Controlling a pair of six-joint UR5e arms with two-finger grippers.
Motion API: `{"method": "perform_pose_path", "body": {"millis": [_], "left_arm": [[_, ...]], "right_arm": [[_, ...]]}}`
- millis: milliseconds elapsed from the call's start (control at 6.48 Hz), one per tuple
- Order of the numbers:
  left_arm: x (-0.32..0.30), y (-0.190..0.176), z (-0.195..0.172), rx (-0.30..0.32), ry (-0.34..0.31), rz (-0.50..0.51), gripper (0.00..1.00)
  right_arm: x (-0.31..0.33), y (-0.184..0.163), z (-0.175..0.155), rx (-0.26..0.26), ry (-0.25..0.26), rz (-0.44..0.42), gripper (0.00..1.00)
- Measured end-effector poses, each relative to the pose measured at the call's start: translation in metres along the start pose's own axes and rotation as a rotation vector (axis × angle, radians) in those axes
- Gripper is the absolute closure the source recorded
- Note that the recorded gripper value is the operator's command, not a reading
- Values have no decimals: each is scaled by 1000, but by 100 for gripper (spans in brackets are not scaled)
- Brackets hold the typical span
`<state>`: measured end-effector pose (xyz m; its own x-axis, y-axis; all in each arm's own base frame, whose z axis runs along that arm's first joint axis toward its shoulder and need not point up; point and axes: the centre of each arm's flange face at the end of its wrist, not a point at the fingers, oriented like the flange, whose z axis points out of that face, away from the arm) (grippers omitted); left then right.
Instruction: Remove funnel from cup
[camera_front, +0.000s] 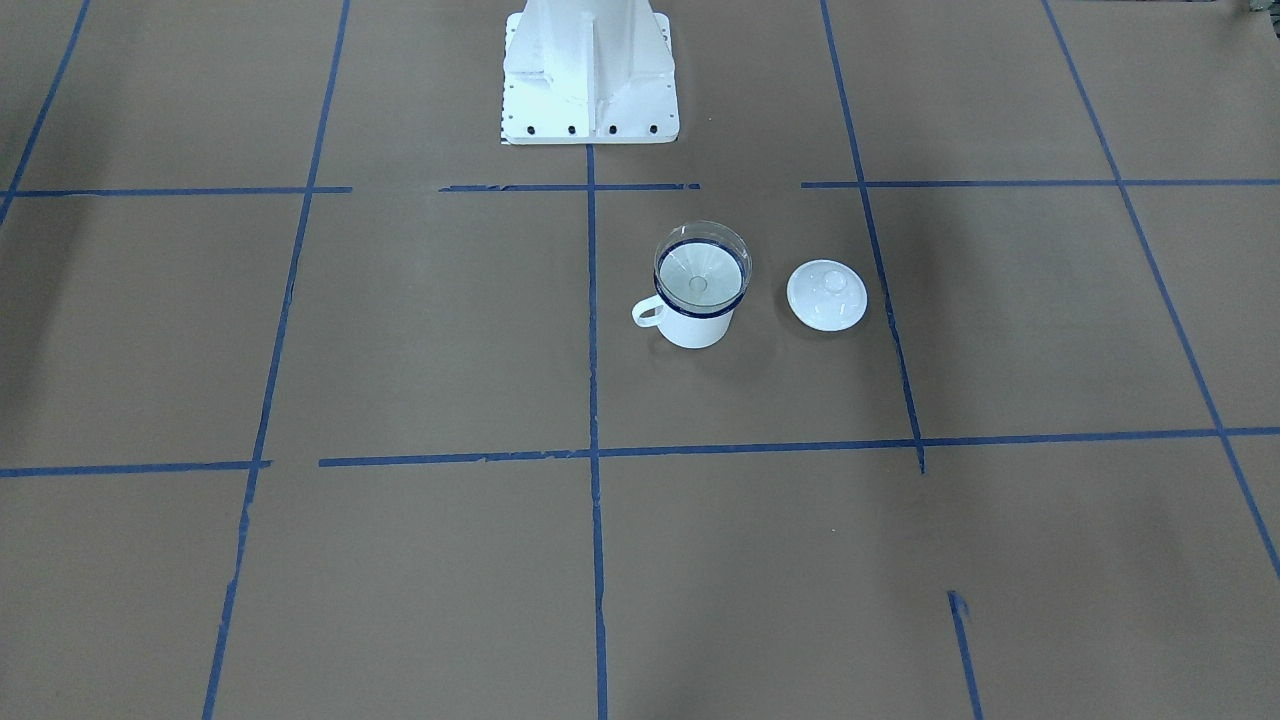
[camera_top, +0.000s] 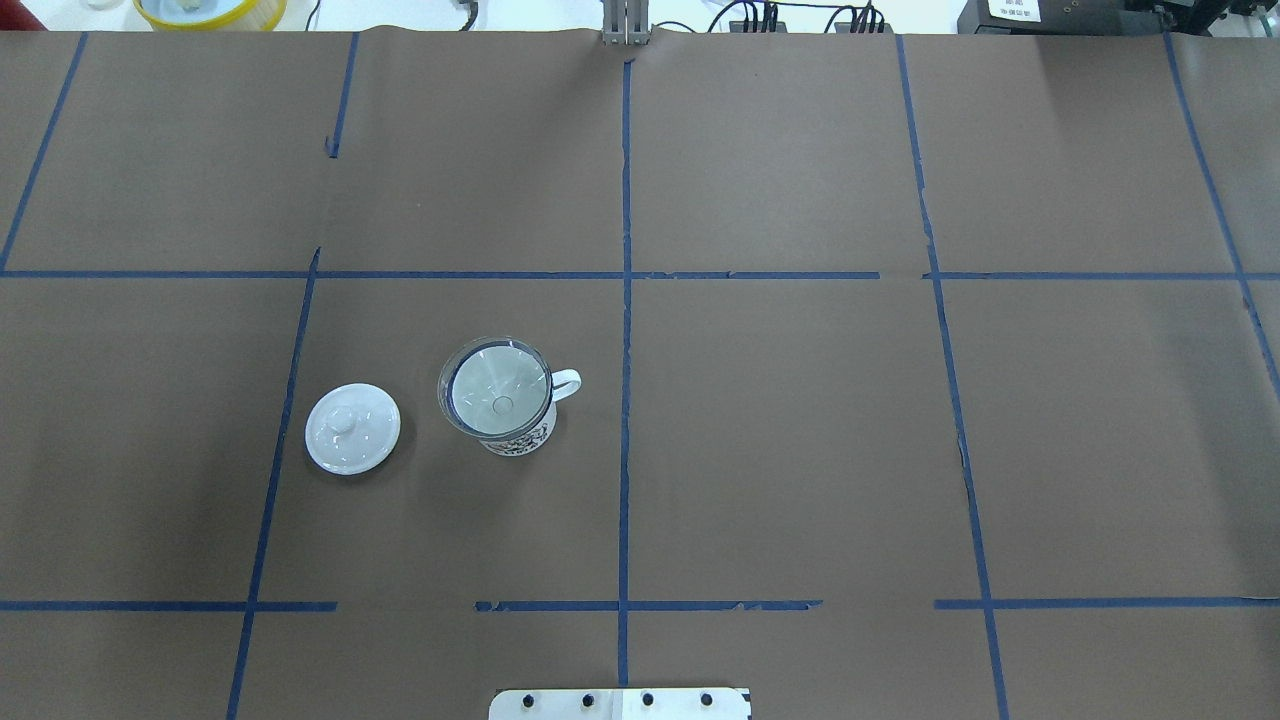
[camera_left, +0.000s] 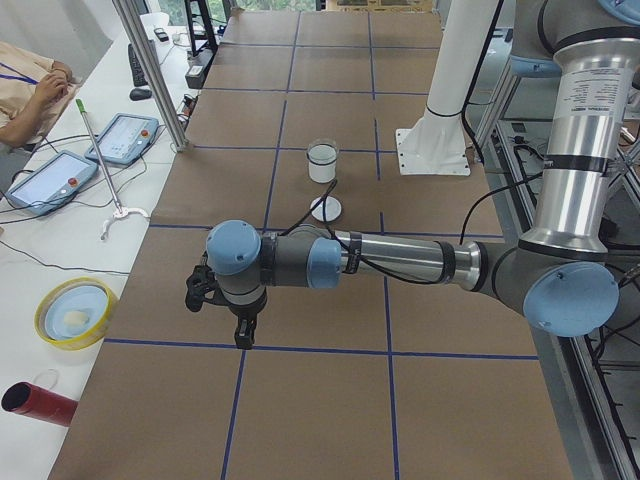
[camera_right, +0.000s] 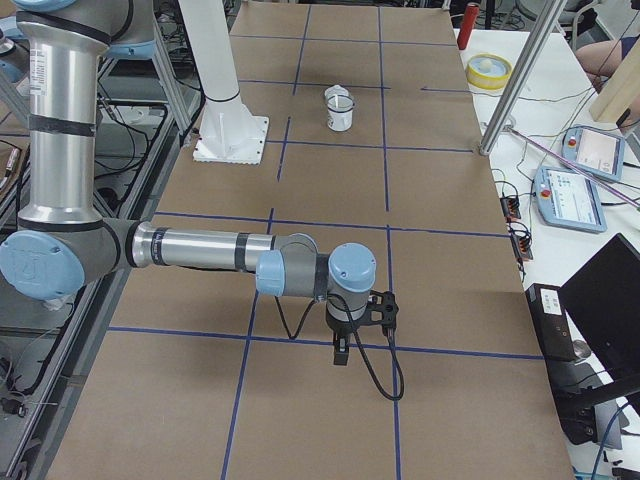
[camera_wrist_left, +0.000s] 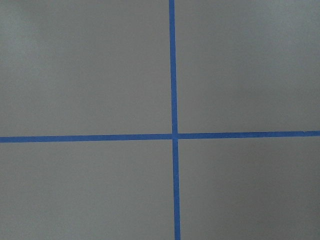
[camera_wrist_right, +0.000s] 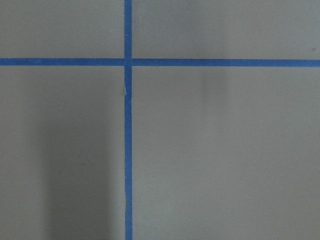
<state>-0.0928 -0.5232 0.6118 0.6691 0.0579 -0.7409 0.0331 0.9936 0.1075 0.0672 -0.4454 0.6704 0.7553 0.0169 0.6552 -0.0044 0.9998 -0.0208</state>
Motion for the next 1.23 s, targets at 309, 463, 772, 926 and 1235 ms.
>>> {"method": "perform_pose_path", "body": {"millis": [309, 463, 772, 926, 1235], "left_arm": [[68, -9, 24, 14, 22, -52, 0], [129, -18, 29, 13, 44, -194, 0], [242, -31, 26, -1, 100, -488, 0], [295, -37, 33, -23, 115, -597, 1], [408, -39, 51, -71, 113, -782, 1]], "right_arm": [[0, 0, 0, 0, 0, 0, 0], [0, 0, 0, 0, 0, 0, 0], [0, 0, 0, 1, 0, -1, 0], [0, 0, 0, 1, 0, -1, 0], [0, 0, 0, 1, 0, 0, 0]]}}
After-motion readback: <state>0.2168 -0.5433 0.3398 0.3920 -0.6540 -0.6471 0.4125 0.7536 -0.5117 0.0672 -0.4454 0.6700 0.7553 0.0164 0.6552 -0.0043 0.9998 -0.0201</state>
